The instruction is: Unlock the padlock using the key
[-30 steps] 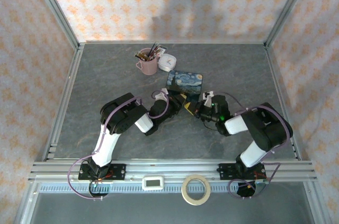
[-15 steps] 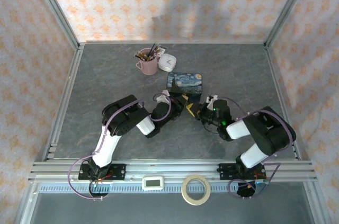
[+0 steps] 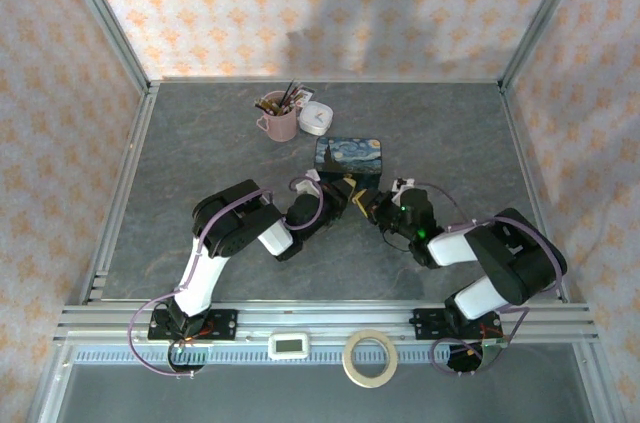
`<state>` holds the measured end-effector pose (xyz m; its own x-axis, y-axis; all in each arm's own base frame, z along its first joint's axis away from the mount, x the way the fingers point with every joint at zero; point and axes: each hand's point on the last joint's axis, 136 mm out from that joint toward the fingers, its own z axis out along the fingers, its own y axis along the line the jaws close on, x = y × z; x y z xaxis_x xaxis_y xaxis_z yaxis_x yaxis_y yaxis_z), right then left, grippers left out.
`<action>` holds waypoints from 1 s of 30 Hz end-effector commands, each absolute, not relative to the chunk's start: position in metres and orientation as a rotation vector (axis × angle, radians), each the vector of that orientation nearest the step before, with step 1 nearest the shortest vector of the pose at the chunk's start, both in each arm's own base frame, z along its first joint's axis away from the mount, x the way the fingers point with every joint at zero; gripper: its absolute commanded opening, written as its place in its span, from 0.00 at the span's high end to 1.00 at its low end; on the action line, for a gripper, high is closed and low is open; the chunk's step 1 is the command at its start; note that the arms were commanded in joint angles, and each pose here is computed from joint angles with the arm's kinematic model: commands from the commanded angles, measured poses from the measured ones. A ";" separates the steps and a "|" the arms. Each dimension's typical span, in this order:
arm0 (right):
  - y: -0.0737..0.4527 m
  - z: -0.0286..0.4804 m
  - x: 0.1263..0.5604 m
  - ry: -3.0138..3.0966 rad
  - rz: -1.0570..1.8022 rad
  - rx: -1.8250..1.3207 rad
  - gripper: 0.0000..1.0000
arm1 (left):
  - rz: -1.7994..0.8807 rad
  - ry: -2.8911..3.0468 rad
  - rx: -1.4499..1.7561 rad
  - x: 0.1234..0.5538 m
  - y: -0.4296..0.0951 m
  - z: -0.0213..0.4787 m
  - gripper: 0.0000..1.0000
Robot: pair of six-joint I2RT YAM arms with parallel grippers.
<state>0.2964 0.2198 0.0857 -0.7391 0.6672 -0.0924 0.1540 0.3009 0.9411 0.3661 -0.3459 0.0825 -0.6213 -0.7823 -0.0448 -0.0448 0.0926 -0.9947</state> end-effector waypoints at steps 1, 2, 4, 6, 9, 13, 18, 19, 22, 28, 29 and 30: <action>0.215 0.105 0.316 1.989 1.408 0.759 0.91 | -1.722 1.698 -0.757 0.357 -0.359 0.112 1.00; 0.216 0.104 0.314 1.994 1.409 0.761 0.92 | -1.722 1.695 -0.756 0.357 -0.359 0.112 1.00; 0.216 0.103 0.314 1.995 1.410 0.767 0.92 | -1.723 1.698 -0.754 0.357 -0.360 0.110 1.00; 0.216 0.103 0.315 1.994 1.407 0.771 0.92 | -1.723 1.705 -0.751 0.356 -0.361 0.108 1.00; 0.220 0.106 0.319 2.002 1.413 0.773 0.96 | -1.726 1.708 -0.734 0.354 -0.360 0.106 1.00; 0.228 0.123 0.323 1.960 1.603 0.877 1.00 | -1.763 1.647 -0.613 0.346 -0.360 0.118 1.00; 0.217 0.164 0.321 1.718 2.040 1.174 1.00 | -1.799 1.578 -0.468 0.334 -0.360 0.123 1.00; 0.212 0.173 0.320 1.625 2.136 1.239 1.00 | -1.775 1.576 -0.426 0.331 -0.361 0.125 1.00; 0.190 0.199 0.319 1.276 2.391 1.443 1.00 | -1.765 1.565 -0.384 0.330 -0.364 0.130 1.00; 0.179 0.233 0.332 1.027 2.491 1.424 1.00 | -1.770 1.549 -0.374 0.333 -0.369 0.132 1.00; 0.179 0.231 0.332 1.036 2.484 1.420 1.00 | -1.765 1.545 -0.380 0.334 -0.368 0.133 1.00; 0.182 0.228 0.331 1.071 2.474 1.406 1.00 | -1.759 1.540 -0.390 0.335 -0.366 0.134 1.00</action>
